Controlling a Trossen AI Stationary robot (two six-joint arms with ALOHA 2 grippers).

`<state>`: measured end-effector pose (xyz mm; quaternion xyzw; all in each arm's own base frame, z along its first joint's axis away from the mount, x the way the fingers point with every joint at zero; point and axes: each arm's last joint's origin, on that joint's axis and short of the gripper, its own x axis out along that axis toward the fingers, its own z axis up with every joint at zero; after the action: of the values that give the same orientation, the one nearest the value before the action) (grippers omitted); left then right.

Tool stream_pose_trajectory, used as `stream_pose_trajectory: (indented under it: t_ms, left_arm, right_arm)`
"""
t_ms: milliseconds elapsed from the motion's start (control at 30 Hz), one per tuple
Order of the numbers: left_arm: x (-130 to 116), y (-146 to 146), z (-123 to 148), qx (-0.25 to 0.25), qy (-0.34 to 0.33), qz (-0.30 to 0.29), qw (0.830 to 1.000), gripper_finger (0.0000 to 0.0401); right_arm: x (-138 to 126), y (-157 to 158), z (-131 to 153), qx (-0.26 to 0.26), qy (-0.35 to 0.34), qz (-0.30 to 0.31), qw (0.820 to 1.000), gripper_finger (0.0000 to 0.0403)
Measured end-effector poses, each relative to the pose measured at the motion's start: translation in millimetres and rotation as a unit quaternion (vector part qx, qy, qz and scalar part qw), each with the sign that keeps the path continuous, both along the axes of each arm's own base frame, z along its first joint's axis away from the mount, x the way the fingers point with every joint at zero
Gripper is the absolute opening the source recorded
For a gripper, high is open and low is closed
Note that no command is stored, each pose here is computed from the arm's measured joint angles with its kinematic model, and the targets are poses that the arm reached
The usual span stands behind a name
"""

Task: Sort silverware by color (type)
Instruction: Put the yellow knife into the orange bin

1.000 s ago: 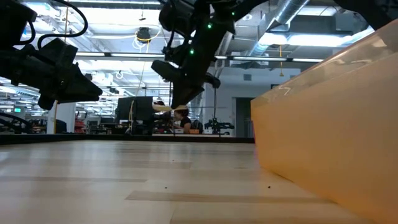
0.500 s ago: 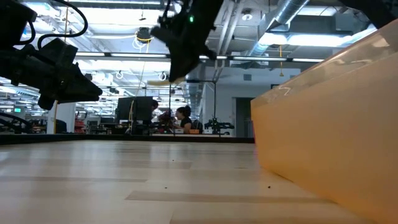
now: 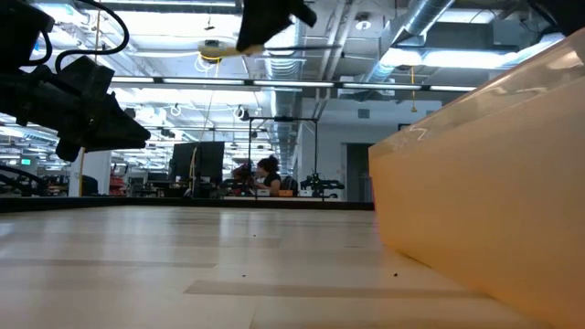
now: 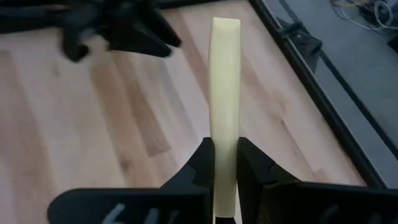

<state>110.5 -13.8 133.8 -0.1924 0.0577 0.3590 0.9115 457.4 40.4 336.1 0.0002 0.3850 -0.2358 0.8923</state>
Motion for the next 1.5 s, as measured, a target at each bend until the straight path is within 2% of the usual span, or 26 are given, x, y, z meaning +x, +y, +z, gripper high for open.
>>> stream_pose_trajectory:
  t_ms: [167, 333, 767, 1267, 1500]
  left_arm:
    - [0, 0, 0, 0.0, 0.0, 0.0, 1.0, 0.0122]
    - [0, 0, 0, 0.0, 0.0, 0.0, 1.0, 0.0122]
    - [0, 0, 0, 0.0, 0.0, 0.0, 1.0, 0.0122]
    - [0, 0, 0, 0.0, 0.0, 0.0, 1.0, 0.0122]
    - [0, 0, 0, 0.0, 0.0, 0.0, 1.0, 0.0122]
  right_arm:
    - [-4, 26, 4, 0.008, -0.007, 0.019, 1.0, 0.0044]
    - [-13, 49, 1, 0.024, -0.001, 0.005, 1.0, 0.0044]
    - [-46, 102, -7, 0.053, 0.012, -0.082, 0.995, 0.0044]
    - [-86, 137, -13, 0.078, 0.024, -0.199, 0.977, 0.0044]
    - [-93, 150, -13, 0.089, 0.001, -0.209, 0.974, 0.0044]
